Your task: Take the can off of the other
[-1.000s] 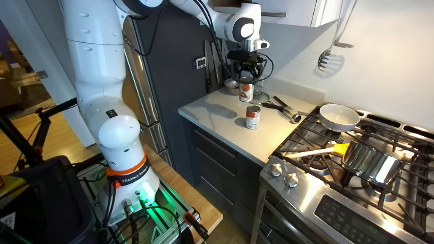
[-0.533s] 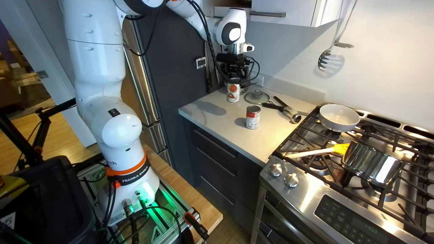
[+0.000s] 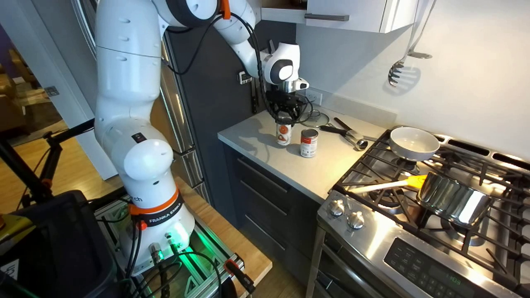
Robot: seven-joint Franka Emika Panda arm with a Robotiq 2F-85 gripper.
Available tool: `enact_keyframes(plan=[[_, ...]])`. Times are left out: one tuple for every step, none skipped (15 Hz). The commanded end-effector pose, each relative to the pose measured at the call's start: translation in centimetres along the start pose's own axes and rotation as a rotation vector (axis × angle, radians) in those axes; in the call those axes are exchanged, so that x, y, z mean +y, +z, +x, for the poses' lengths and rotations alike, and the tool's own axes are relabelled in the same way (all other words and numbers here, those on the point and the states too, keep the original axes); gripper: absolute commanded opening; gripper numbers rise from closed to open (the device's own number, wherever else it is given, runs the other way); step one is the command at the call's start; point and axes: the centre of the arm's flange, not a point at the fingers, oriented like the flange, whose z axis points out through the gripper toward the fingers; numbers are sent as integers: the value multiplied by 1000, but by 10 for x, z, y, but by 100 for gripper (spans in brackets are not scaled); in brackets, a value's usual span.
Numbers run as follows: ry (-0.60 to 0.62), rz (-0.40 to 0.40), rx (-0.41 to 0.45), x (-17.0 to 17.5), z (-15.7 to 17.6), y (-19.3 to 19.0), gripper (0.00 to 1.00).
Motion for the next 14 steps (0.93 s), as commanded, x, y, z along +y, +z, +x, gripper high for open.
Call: enact_keyframes(plan=[[16, -7, 29, 4, -6, 9, 58], [18, -7, 33, 4, -7, 11, 58], [18, -7, 36, 4, -7, 12, 58], [20, -8, 40, 5, -8, 12, 58], [25, -8, 43, 5, -8, 13, 58], [26, -9, 45, 6, -8, 12, 82], [29, -9, 46, 6, -8, 12, 96], [33, -9, 48, 7, -8, 11, 97], [35, -7, 53, 8, -8, 8, 100], [39, -7, 62, 9, -7, 2, 100], [42, -6, 70, 10, -7, -4, 100], [49, -7, 78, 12, -8, -13, 100], [59, -11, 88, 15, -10, -22, 100], [80, -24, 85, 22, -12, -35, 100]])
